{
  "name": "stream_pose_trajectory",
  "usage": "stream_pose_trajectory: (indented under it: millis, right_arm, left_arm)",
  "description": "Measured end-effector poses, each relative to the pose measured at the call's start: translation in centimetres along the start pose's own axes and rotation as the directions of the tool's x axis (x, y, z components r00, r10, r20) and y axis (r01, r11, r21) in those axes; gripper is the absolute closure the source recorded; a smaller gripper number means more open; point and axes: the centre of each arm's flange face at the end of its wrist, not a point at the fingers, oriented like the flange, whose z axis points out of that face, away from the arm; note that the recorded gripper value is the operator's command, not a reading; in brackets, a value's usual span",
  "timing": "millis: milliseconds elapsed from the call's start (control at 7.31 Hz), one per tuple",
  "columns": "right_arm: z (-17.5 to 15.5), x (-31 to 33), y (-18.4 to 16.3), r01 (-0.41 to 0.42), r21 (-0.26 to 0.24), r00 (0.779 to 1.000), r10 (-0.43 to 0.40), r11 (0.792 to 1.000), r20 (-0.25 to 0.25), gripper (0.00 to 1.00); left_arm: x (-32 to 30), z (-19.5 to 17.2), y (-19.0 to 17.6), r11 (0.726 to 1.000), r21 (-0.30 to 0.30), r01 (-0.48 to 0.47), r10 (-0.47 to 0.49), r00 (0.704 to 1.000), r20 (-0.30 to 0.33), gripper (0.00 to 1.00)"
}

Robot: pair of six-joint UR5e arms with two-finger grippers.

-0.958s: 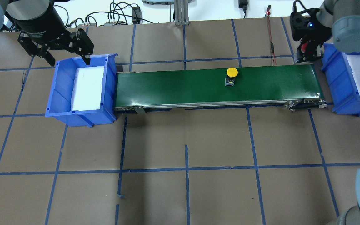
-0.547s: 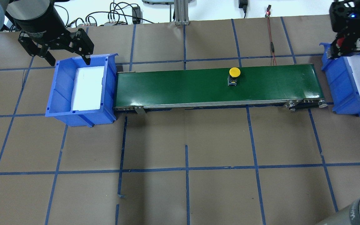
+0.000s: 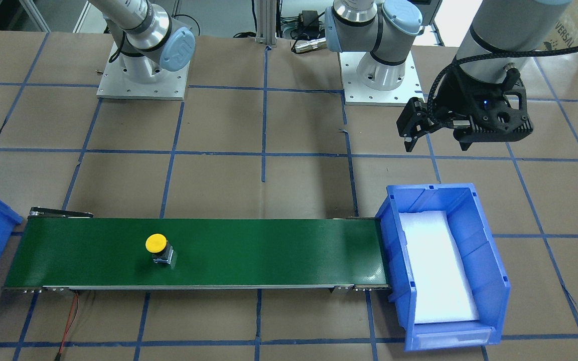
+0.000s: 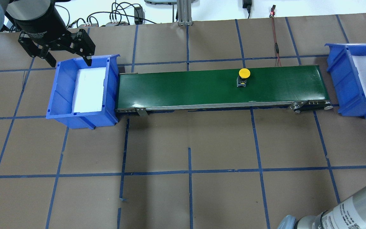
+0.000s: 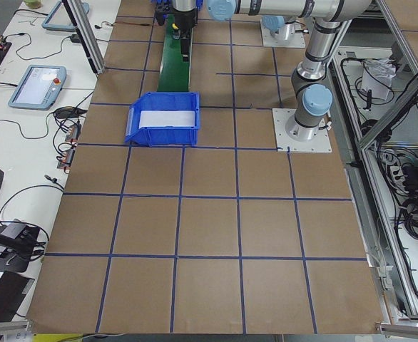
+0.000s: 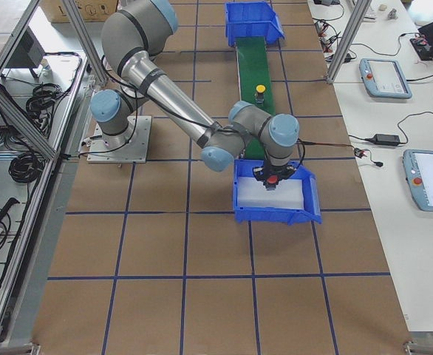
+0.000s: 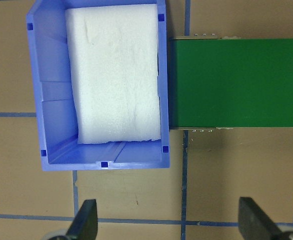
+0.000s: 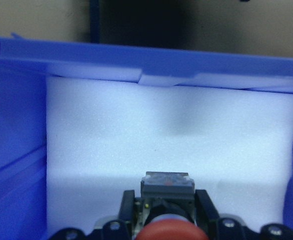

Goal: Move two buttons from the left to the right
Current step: 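Lower the red button into the blue bin and open the right gripper, then raise the right gripper out of the blue bin toward the belt end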

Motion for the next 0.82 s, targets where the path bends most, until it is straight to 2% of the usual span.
stream_pose_trajectory:
  millis: [274, 547, 684, 821]
  right_arm:
    - [3.3, -0.6, 2.1, 0.008, 0.016, 0.999, -0.008, 1.0, 0.033, 0.89]
    - [4.2, -0.4, 3.0, 0.014, -0.018, 0.999, -0.013, 1.0, 0.033, 0.88]
    - [4.1, -0.3, 3.3, 0.017, -0.035, 0.999, -0.016, 0.999, 0.028, 0.63]
    - [4.3, -0.3, 3.4, 0.02, -0.038, 0.999, -0.019, 0.999, 0.026, 0.11]
  left_arm:
    - [0.0, 0.0, 0.0, 1.0, 0.0, 0.0, 0.0, 1.0, 0.0, 0.0]
    - [-0.1, 0.0, 0.0, 1.0, 0.0, 0.001, -0.001, 1.0, 0.001, 0.0]
    - [-0.1, 0.0, 0.0, 1.0, 0.0, 0.0, 0.0, 1.0, 0.0, 0.0]
    - [-0.1, 0.0, 0.0, 1.0, 0.001, 0.0, 0.0, 1.0, 0.0, 0.0]
